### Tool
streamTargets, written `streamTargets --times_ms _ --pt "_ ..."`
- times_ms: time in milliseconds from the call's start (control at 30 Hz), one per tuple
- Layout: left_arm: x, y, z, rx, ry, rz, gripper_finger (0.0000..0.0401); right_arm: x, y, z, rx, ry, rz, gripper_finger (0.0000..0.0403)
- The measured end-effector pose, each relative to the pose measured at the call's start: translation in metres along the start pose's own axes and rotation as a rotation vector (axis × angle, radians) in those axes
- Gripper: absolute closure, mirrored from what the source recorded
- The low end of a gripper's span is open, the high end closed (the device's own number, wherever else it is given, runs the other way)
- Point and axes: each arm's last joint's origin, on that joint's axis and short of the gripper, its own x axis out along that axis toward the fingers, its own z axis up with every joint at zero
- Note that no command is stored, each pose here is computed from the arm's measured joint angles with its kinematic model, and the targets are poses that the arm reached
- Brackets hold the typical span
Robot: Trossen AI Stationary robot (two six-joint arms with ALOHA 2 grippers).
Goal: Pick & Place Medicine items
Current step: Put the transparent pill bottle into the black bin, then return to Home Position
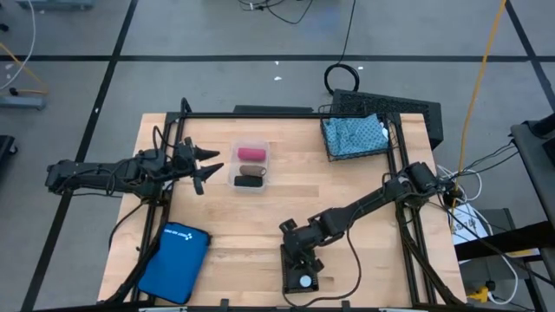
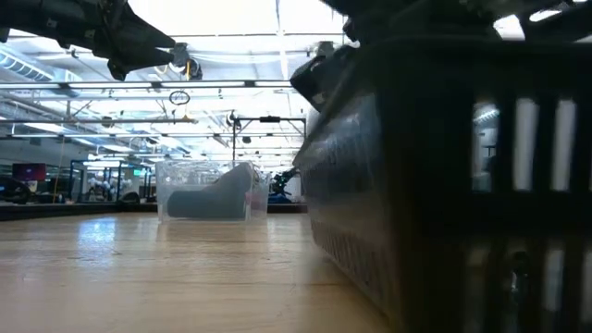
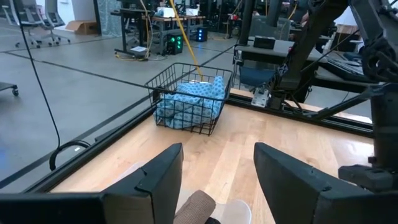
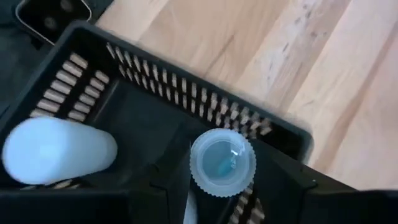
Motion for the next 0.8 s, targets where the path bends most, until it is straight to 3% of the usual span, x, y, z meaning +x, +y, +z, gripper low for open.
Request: streamTargets --times_ms 200,533,800 --pt "0.000 0.000 0.000 0.003 0.000 0.000 0.0197 0.005 -0.002 -0.001 0.006 -0.001 0.031 0.0258" --pt "0.000 0.000 0.000 0.005 0.000 0.000 0.0222 0.003 -0.002 -0.002 0.011 0.006 0.017 0.0207" --pt "0.000 0.000 0.000 0.002 0.000 0.000 0.0238 -0.031 0.001 0.011 0.044 -0.068 0.005 0.0203"
